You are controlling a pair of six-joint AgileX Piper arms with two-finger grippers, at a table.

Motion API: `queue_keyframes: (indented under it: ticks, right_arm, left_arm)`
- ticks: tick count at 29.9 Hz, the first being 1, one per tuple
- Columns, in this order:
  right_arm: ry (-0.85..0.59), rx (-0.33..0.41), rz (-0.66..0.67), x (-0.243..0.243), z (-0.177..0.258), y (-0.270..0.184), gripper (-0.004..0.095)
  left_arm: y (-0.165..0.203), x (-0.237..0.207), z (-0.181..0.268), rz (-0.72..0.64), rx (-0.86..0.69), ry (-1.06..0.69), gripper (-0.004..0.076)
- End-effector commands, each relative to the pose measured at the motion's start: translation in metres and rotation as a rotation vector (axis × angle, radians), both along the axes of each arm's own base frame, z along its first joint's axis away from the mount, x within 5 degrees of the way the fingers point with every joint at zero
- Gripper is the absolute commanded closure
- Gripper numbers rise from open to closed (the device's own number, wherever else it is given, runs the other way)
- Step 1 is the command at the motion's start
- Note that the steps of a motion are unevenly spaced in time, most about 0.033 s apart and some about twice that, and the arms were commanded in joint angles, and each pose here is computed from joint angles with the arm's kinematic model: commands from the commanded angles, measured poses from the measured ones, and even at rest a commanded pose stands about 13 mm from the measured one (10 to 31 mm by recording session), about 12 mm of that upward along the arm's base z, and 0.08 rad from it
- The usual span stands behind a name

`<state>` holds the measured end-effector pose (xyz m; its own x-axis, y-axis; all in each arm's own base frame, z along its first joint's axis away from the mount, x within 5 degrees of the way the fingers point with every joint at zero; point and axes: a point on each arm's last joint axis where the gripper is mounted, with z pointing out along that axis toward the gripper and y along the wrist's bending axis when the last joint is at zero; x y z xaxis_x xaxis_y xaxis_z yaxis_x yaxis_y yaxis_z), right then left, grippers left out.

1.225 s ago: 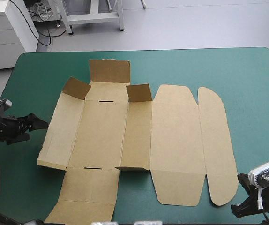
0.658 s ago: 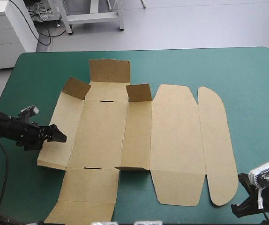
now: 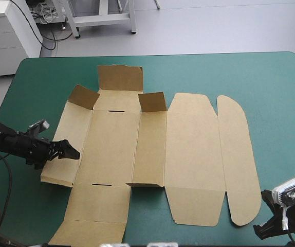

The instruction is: Fold the box

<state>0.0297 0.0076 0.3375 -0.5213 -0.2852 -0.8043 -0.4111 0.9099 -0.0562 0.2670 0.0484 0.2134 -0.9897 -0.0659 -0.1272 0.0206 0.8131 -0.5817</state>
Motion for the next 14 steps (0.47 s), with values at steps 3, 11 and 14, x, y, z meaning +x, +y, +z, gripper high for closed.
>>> queue_keyframes:
  ticks: [3,11,14]
  right_arm:
    - [-0.076,0.011,0.0,0.0039,0.0111,0.0008,0.0929]
    - [-0.076,0.011,0.0,0.0039,0.0111,0.0008,0.0929]
    - [-0.076,0.011,0.0,0.0039,0.0111,0.0008,0.0929]
  left_arm:
    - [-0.017,-0.0034,0.0175,-0.073,-0.056,-0.011,0.0032]
    - [-0.0172,-0.0033,0.0177,-0.062,-0.06,-0.005,0.0054]
    - [-0.0175,-0.003,0.0179,-0.06,-0.064,-0.007,0.019]
